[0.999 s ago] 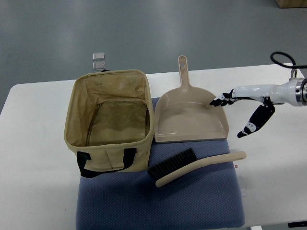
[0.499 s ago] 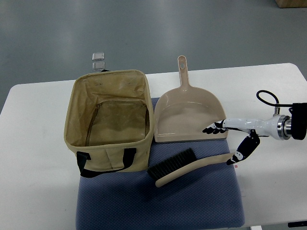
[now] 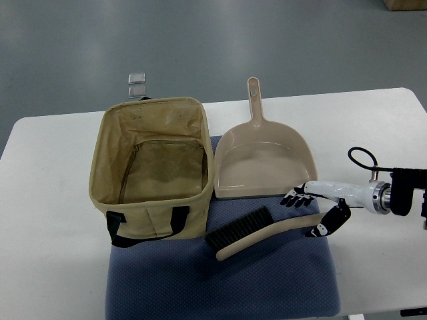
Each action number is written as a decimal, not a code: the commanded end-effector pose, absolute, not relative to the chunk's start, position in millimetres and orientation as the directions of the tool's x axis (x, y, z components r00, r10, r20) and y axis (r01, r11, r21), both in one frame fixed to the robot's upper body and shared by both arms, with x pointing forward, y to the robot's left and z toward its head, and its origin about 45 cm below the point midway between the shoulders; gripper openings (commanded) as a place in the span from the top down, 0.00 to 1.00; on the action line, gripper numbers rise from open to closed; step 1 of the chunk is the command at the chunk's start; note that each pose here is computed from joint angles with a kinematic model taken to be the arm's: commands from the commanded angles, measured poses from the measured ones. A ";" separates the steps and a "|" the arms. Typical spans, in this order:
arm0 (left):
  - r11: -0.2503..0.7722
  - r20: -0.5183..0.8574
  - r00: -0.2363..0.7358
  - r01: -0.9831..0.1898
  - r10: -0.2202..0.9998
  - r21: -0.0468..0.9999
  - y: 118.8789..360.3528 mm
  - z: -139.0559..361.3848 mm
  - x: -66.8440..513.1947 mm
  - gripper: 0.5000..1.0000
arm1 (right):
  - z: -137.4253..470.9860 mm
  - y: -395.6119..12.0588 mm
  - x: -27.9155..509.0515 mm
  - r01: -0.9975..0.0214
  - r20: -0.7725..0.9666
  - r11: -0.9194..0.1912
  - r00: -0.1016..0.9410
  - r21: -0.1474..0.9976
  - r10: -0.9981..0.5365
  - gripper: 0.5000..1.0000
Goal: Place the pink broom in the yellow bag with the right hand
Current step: 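Close the right hand around the brush handle near its end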
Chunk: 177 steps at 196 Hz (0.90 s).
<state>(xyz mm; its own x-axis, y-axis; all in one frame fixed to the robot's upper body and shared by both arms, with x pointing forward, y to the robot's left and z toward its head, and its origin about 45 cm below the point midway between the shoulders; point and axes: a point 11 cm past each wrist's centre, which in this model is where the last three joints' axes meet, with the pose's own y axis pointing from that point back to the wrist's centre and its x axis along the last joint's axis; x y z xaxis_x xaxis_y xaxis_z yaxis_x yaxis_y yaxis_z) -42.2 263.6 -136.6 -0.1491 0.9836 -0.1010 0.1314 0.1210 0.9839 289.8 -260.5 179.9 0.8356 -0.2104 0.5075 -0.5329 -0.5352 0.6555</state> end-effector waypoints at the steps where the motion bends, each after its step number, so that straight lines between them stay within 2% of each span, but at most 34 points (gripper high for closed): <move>1: 0.118 -0.098 -0.148 0.132 0.984 0.984 264.3 -136.6 -42.4 0.00 | 175.8 -258.5 287.0 -0.527 0.503 -0.537 0.839 0.658 -0.206 0.55; 99: 0.117 -0.097 -0.149 0.132 0.984 0.984 264.4 -136.6 -42.3 0.00 | 165.3 -259.2 286.0 -0.526 0.506 -0.528 0.840 0.666 -0.198 0.62; 168: 0.117 -0.097 -0.149 0.132 0.984 0.984 264.8 -136.7 -42.3 0.00 | 157.3 -256.0 286.6 -0.529 0.510 -0.526 0.838 0.666 -0.196 0.77; 177: 0.117 -0.097 -0.149 0.132 0.984 0.984 264.8 -136.7 -42.3 0.00 | 156.8 -256.8 287.4 -0.531 0.511 -0.523 0.837 0.667 -0.198 0.86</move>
